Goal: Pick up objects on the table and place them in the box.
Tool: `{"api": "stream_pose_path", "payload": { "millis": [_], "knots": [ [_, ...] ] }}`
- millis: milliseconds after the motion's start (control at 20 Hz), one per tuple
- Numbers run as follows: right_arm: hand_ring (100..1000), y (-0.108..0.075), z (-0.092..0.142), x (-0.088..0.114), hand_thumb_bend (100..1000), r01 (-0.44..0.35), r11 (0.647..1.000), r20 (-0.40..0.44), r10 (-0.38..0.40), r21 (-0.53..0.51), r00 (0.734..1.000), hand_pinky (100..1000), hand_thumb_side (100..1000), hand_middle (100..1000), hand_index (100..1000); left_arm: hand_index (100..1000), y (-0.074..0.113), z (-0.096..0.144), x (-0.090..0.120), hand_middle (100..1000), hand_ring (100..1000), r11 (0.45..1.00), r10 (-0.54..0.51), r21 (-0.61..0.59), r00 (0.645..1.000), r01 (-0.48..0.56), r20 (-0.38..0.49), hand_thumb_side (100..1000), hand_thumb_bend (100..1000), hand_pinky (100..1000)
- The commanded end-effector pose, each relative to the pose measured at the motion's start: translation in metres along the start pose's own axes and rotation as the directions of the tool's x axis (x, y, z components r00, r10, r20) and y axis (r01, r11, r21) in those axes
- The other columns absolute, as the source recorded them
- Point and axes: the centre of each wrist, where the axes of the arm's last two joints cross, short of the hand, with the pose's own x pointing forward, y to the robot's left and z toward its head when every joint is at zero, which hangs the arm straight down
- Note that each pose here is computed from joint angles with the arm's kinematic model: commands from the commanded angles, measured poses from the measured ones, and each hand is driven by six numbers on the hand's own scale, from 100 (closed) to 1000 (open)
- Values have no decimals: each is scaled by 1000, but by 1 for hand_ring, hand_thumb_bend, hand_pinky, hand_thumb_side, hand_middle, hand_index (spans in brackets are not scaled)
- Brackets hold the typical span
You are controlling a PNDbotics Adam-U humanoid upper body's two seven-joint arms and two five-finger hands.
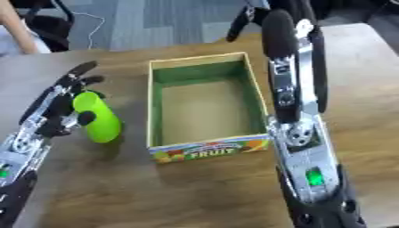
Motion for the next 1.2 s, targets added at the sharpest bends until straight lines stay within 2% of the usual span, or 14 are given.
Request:
{"api": "stream_pose_path", "payload": {
  "millis": [50,500,650,700,750,800,850,900,950,1050,1200],
  "knots": [
    [776,-2,-5,5,382,1,1000,24,-1,-5,1000,346,942,736,861,986,3,-1,3,989,896,1000,-17,16,1000,17,4,486,848,669],
    [772,-2,-5,5,389,2,1000,27,-2,0,1000,342,932,736,862,998,-6,1,-3,978,880,999,14,51,1000,-13,-11,487,833,638],
    [771,-2,-5,5,388,3,1000,29,-3,2,1000,341,927,736,863,972,-13,2,-8,917,808,994,50,99,998,-47,-31,471,873,494],
    [771,-2,-6,5,401,3,1000,29,-3,2,1000,341,912,736,863,975,-15,3,-11,925,816,991,63,118,997,-58,-39,549,902,506],
    [770,-2,-6,5,387,3,1000,29,-3,3,1000,340,923,735,863,954,-17,3,-13,851,735,989,73,134,996,-66,-45,456,891,433],
    [770,-2,-6,5,391,3,1000,29,-3,3,1000,340,906,735,863,946,-19,4,-15,822,740,986,81,152,995,-72,-54,444,905,438],
    [769,-2,-6,5,382,3,1000,29,-3,3,1000,340,919,735,863,929,-21,4,-16,793,656,984,81,164,995,-70,-62,428,909,386],
    [769,-2,-5,5,382,4,1000,28,-4,3,1000,340,919,735,863,934,-23,5,-18,799,663,981,87,178,993,-72,-75,432,909,391],
    [768,-2,-5,5,379,4,1000,28,-4,3,1000,339,913,734,864,845,-24,6,-20,728,596,979,91,191,992,-73,-84,414,886,329],
    [767,-2,-5,5,378,4,1000,26,-5,3,1000,337,907,733,864,739,-27,7,-23,652,542,971,98,227,990,-72,-103,411,861,267],
    [767,-3,-4,5,374,4,1000,23,-4,1,1000,336,897,733,865,652,-30,8,-24,578,483,966,92,252,988,-59,-120,417,849,202]
  ]
}}
